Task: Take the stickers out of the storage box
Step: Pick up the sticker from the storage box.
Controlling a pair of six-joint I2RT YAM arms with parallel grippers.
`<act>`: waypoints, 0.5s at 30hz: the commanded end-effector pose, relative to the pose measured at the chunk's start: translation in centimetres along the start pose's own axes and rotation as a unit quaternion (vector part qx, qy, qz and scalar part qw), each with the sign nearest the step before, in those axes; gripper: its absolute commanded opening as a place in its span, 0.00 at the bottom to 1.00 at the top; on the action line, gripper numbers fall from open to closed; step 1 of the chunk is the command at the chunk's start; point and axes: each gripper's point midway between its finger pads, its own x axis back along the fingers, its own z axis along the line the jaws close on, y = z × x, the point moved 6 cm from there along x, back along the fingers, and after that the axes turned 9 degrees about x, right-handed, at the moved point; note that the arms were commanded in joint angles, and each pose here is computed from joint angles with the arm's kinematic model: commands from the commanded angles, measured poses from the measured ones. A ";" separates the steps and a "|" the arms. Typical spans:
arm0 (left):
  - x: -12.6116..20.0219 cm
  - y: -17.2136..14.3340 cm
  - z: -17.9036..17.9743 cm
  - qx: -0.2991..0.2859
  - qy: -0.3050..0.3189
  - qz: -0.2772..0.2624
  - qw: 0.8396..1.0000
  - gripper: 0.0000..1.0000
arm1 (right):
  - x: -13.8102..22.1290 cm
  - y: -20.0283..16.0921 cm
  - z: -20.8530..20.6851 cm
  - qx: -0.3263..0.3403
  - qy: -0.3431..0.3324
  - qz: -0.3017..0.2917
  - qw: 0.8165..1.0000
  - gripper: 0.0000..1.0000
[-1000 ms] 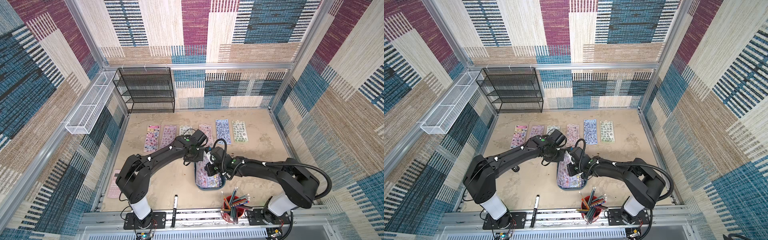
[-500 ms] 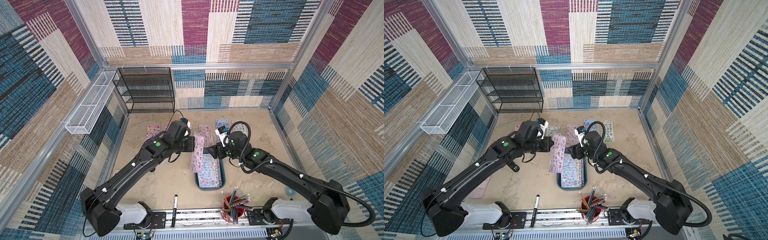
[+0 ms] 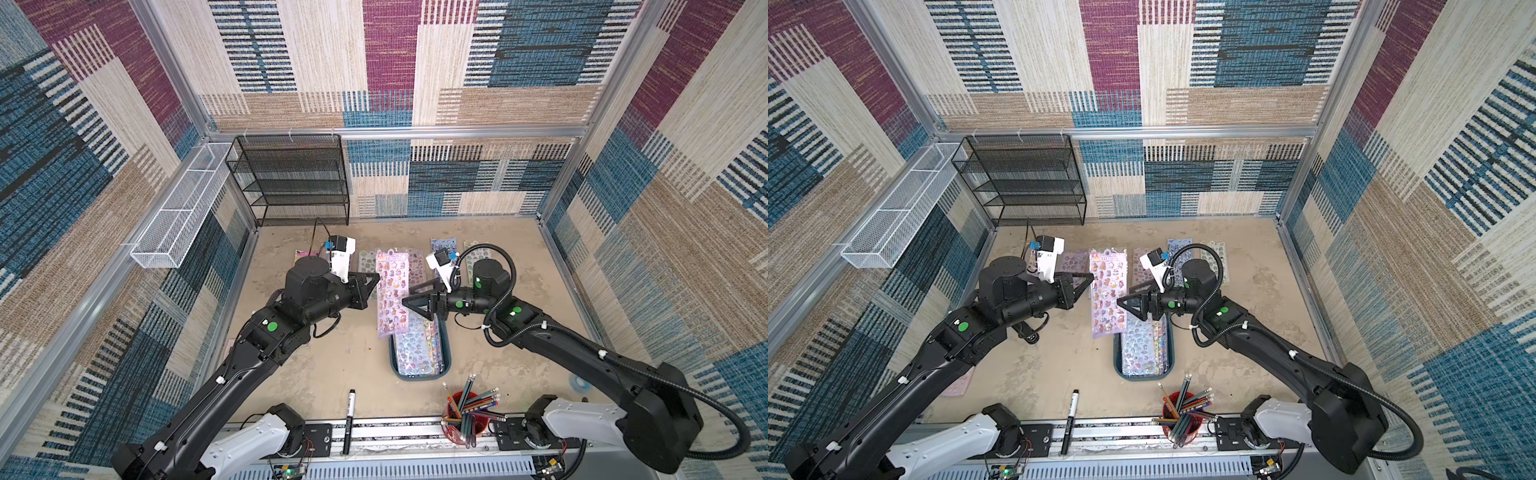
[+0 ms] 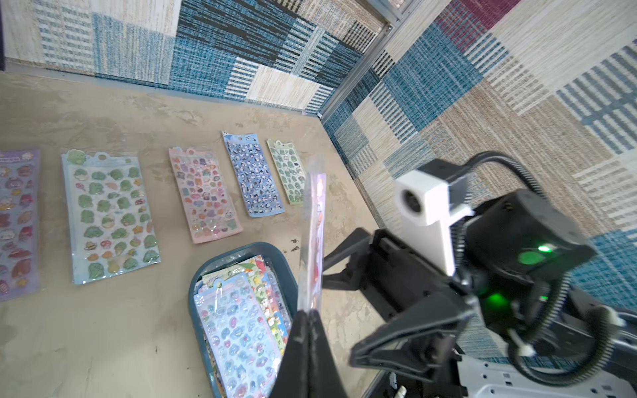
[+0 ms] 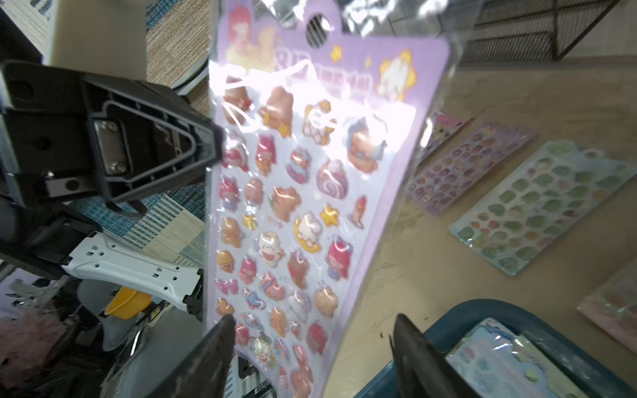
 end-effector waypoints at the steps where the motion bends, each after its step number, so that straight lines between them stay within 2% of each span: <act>1: 0.1 0.6 -0.9 0.003 -0.038 -0.012 0.999 0.00 | -0.4 0.1 1.7 -0.047 0.117 -0.016 0.992 0.63; 4: -0.1 0.6 -0.8 0.010 -0.044 -0.012 0.999 0.00 | -0.3 -0.2 2.1 -0.063 0.154 -0.033 0.986 0.57; 7: -0.4 0.6 -0.5 0.017 -0.043 -0.008 0.999 0.00 | -0.4 0.1 2.1 -0.059 0.150 -0.033 0.986 0.48; 13: -0.9 0.5 0.0 0.027 -0.044 -0.008 0.999 0.00 | -0.6 0.5 1.6 -0.060 0.122 -0.030 0.990 0.06; 14: -1.0 0.5 0.1 0.027 -0.046 -0.007 0.999 0.00 | -0.7 0.5 1.4 -0.066 0.118 -0.028 0.990 0.01; 15: -1.1 0.5 0.1 0.026 -0.047 -0.005 0.999 0.00 | -0.8 0.5 1.2 -0.072 0.111 -0.024 0.991 0.00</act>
